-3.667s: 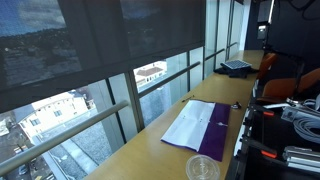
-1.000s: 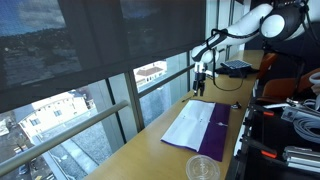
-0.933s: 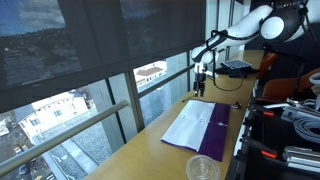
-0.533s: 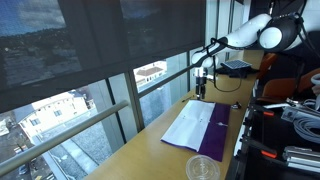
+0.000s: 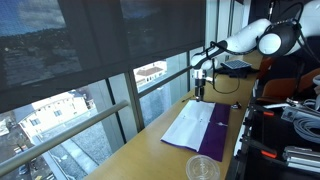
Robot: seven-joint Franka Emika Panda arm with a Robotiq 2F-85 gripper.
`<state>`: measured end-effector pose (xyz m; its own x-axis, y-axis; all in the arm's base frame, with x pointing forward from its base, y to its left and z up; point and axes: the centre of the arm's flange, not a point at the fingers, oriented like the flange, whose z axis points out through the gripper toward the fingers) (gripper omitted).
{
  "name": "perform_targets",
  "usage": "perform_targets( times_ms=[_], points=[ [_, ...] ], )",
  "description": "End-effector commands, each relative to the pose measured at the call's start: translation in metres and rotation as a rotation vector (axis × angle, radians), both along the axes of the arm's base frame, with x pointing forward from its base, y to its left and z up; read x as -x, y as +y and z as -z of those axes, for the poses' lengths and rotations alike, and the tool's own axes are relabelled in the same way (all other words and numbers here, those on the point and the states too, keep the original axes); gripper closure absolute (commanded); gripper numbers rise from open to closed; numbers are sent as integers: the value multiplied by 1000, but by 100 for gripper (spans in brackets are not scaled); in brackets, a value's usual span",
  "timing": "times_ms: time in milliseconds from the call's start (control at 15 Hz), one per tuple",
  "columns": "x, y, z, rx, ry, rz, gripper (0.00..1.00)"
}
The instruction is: Close the purple folder.
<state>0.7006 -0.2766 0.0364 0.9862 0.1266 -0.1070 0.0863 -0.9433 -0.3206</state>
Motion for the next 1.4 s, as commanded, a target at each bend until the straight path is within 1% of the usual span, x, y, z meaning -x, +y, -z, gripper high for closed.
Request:
perform_targets(
  times_ms=[0, 200, 267, 333, 400, 600, 733, 933, 1000, 1067, 1333],
  points=[
    [-29, -3, 6, -21, -19, -6, 0],
    [-34, 3, 6, -23, -22, -8, 0],
    [-35, 5, 7, -22, -20, -8, 24],
    [-36, 6, 7, -21, -20, -9, 26],
    [-37, 7, 7, -19, -21, -9, 32],
    [-40, 9, 4, -15, -22, -8, 58],
    [-43, 11, 3, -17, -21, -7, 71],
    [-48, 13, -2, -27, -24, 4, 95],
    [-49, 12, -3, -28, -26, 7, 99],
    [-49, 11, -4, -32, -27, 12, 100],
    [-49, 6, -13, -39, -32, 37, 100]
  ],
)
